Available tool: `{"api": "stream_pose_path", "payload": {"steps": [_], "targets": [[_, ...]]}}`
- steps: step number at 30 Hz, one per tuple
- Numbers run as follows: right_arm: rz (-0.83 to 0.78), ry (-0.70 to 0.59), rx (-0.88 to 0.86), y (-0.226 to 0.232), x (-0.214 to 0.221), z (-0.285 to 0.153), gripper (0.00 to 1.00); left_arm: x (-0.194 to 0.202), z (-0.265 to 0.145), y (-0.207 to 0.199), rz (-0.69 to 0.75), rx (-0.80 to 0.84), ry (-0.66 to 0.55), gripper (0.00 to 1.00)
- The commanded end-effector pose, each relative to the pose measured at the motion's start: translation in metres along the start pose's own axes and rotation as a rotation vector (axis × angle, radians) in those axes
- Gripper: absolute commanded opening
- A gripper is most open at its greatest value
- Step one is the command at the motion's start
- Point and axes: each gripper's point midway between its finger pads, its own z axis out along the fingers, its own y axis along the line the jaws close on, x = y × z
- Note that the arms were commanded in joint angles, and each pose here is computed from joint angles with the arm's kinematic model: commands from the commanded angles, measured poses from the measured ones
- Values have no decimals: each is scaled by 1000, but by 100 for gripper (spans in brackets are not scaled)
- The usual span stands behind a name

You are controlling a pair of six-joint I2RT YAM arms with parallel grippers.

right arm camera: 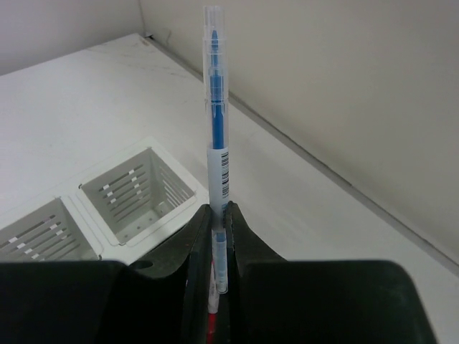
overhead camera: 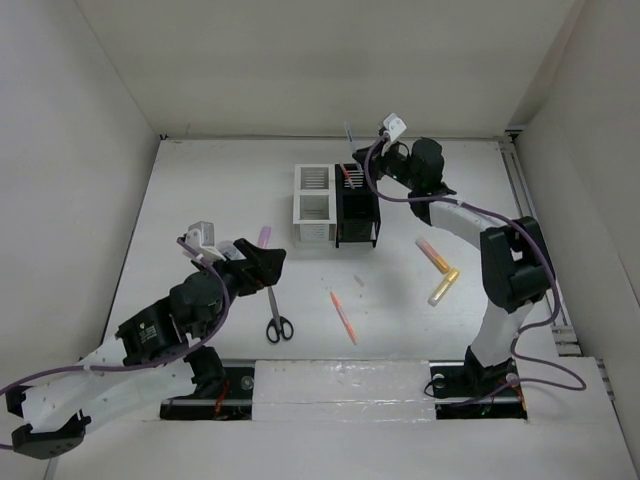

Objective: Sort the stationery into containers
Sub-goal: Place the pen in the storage box.

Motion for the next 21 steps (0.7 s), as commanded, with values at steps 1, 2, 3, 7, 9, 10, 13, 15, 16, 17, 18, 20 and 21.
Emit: {"api": "stream_pose_path", "payload": {"steps": [1, 2, 3, 7, 9, 10, 13, 15, 16, 17, 18, 20, 21], "targets": [[-17, -91, -53, 5, -26, 10, 0, 4, 5, -6, 27, 10, 8, 100], [-14, -86, -53, 5, -19, 12, 0, 4, 5, -6, 27, 10, 8, 100], [2, -74, -55, 6, -10, 12, 0, 4, 7, -7, 35, 11, 7, 100], [33, -70, -47, 7, 5, 11, 0, 7, 8, -11, 39, 34, 16, 100], [29, -78, -46, 7, 3, 12, 0, 7, 6, -16, 47, 65, 23, 100], [47, -62, -47, 8, 13, 11, 0, 5, 6, -19, 38, 73, 16, 100], [61, -52, -39, 7, 25, 5, 0, 7, 5, -20, 48, 80, 24, 100], [77, -39, -19, 5, 31, 3, 0, 7, 5, -20, 48, 80, 24, 100], [77, -39, -19, 5, 31, 3, 0, 7, 5, -20, 48, 80, 24, 100], [82, -31, -9, 4, 35, 2, 0, 7, 5, -20, 48, 80, 24, 100], [82, -31, -9, 4, 36, 2, 0, 7, 5, -20, 48, 80, 24, 100], [91, -15, -9, 5, 44, 1, 0, 7, 5, -20, 48, 80, 24, 100], [91, -15, -9, 5, 44, 1, 0, 7, 5, -20, 48, 80, 24, 100]]}}
